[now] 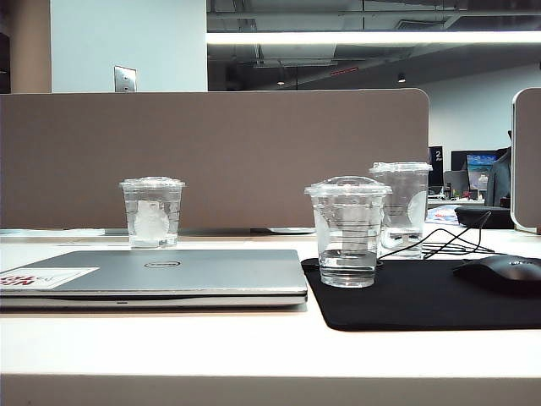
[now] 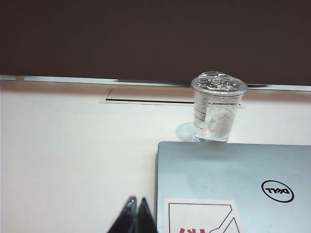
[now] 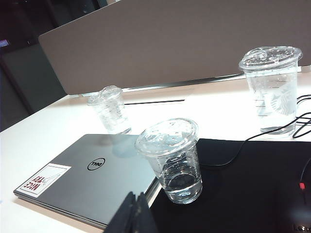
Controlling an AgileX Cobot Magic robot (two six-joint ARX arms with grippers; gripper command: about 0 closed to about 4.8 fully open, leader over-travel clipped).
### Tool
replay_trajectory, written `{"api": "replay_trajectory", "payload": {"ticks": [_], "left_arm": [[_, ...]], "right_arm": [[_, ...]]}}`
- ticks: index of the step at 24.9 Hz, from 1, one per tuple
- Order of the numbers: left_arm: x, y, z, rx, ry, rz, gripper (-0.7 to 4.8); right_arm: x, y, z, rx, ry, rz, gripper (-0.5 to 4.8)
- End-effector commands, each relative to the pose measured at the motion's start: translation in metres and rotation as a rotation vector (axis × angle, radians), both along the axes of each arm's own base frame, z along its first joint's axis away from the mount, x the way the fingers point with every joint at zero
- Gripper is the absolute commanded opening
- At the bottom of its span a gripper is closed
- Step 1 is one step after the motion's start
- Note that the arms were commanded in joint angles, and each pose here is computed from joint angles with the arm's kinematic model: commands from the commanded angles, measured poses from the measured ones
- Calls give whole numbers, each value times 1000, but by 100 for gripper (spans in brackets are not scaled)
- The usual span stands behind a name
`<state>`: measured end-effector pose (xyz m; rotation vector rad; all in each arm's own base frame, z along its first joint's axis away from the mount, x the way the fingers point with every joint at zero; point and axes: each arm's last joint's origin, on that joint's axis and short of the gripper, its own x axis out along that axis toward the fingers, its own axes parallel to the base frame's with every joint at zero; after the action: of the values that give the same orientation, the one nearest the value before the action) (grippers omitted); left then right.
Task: Pick up the coffee cup on the middle and place it on the right side of the laptop.
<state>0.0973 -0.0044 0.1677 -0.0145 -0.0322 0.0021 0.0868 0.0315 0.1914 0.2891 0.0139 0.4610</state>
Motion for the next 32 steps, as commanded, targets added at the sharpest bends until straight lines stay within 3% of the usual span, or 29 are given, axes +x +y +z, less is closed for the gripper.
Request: {"api": "replay_trajectory", "payload": {"ticks": [1, 11, 17, 24, 27, 32], "left_arm": [[0, 0, 2, 4, -8, -4, -5], [0, 0, 1, 4, -6, -5, -5], [0, 0, 1, 4, -5, -4, -5], [0, 0, 1, 4, -5, -4, -5], [0, 0, 1, 4, -5, -4, -5], [0, 0, 1, 4, -5, -4, -5]], "right_arm": [[0, 0, 3, 2, -20, 1, 0], [-2, -2, 4, 7, -39, -16, -1], [3, -17, 2, 3, -36, -186, 0], [8, -19, -18, -28, 20, -228, -3], [9, -23, -24, -88, 35, -354, -1], [9, -35, -25, -95, 50, -671, -1]]}}
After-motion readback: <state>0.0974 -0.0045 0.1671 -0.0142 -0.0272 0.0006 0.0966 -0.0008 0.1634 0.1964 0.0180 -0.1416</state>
